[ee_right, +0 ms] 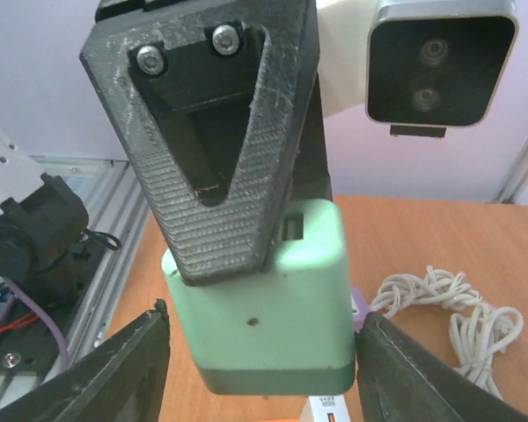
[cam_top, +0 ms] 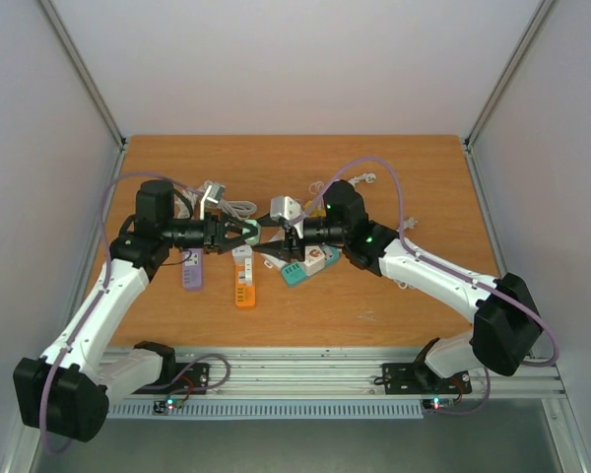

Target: Insert the plug

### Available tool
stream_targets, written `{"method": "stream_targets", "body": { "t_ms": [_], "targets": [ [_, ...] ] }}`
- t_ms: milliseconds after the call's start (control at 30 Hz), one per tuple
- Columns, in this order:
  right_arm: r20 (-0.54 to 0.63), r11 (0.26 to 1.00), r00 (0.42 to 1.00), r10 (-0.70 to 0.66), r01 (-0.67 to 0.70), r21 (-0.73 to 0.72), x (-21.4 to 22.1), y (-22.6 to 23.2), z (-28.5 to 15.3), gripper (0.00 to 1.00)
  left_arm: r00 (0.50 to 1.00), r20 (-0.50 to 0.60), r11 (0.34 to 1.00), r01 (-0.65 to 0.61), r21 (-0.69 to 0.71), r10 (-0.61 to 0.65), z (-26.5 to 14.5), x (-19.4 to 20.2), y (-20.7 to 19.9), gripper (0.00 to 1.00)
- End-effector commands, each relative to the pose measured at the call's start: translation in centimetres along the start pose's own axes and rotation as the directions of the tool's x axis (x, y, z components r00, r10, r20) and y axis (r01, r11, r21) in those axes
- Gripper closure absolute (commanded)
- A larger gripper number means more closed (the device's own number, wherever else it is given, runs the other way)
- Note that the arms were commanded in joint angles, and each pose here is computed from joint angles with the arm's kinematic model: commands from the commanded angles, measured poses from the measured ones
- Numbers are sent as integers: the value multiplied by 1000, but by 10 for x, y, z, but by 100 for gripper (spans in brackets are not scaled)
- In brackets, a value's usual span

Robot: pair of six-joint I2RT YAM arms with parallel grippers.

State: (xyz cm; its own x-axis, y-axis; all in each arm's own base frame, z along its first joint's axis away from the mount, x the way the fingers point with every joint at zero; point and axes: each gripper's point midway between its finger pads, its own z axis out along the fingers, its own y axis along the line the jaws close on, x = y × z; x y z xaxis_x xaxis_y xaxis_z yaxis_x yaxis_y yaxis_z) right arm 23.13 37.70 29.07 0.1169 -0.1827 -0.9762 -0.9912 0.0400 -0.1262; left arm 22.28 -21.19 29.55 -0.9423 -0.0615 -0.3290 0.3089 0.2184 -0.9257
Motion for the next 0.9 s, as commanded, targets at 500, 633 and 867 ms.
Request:
{"method": "stream_targets", "body": {
  "t_ms": [500,633,867],
  "targets": [
    [-68,999,997,-36,38,29,4,-13,9,69,1000,10,999,8,-52,-7,0,-5,3,19],
    [-160,997,986,-50,59,55,16,-14,10,69,994,102,956,-6,-293,38,-14,-18,31,10],
    [-327,984,939,-105,146,103,36,-17,20,69,999,36,914,-23,-404,41,-20,-8,52,18]
  ]
}}
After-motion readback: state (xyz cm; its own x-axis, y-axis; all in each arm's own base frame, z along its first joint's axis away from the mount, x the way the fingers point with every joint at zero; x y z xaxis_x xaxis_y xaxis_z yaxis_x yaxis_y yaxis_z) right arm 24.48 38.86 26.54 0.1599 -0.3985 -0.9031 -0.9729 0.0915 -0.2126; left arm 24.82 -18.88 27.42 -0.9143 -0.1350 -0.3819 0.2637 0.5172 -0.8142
